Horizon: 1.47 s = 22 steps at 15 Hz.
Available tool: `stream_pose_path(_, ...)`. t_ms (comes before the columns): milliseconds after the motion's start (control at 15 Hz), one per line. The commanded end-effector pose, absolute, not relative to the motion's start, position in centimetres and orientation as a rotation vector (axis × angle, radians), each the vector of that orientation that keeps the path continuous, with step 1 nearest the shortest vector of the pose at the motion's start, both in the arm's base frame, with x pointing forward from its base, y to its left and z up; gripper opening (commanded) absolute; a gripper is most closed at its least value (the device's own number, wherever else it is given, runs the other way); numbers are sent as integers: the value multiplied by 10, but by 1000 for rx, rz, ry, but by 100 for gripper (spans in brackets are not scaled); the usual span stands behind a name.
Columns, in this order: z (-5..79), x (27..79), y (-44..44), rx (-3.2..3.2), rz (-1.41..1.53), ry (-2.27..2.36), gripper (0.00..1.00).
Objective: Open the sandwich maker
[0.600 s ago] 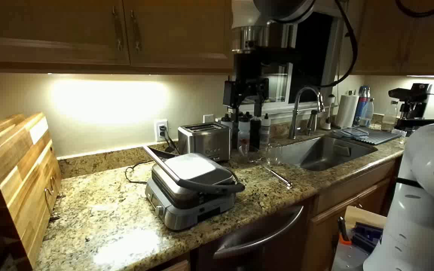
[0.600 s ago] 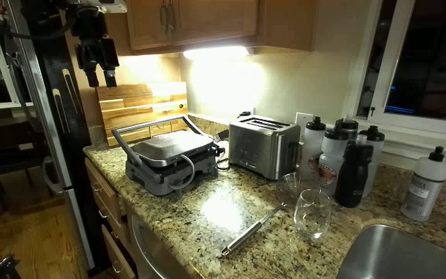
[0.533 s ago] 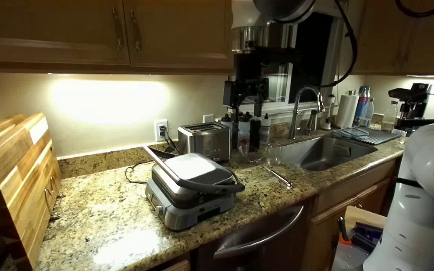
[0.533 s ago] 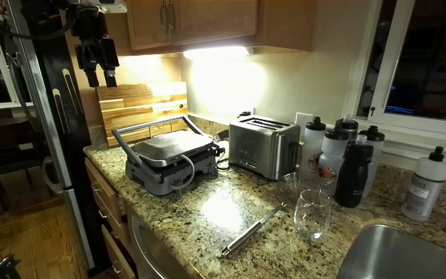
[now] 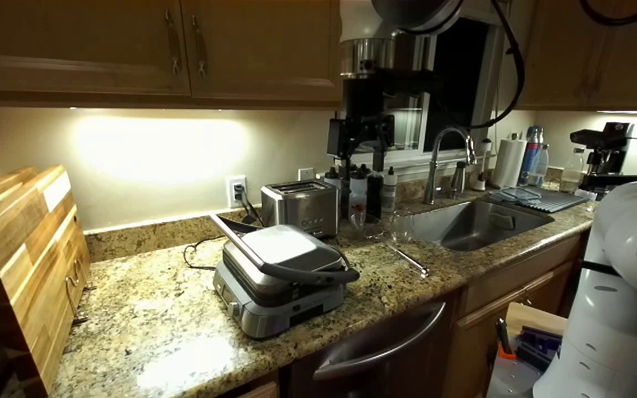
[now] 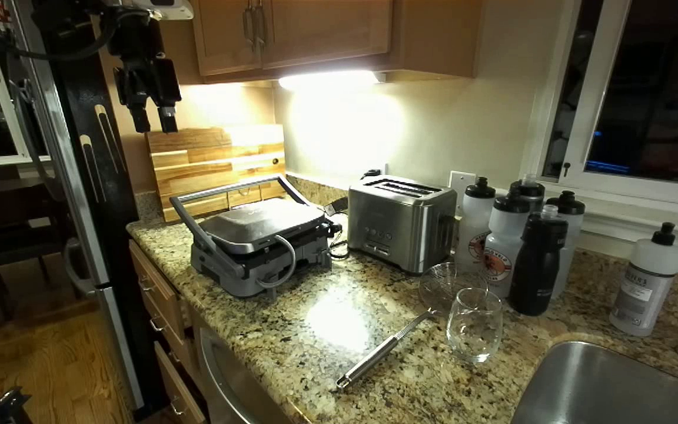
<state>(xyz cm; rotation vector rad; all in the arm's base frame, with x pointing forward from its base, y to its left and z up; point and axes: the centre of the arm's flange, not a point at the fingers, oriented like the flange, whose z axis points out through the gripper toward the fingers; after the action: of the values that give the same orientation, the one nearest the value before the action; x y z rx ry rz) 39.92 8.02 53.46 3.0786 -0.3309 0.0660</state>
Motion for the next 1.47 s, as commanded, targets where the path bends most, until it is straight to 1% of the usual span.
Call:
stream_pose_path(0,535,399,80,3079,66,-331,100)
stream_pose_path(733,535,401,81,3083,70,-331,100)
stream_pose_path(1000,540,430,82,3147,125,-271,100)
stream_pose_path(1200,539,463,82,3182,183,-195,100)
stream_pose_path(1400,531,493,82,3202,164,-155,100)
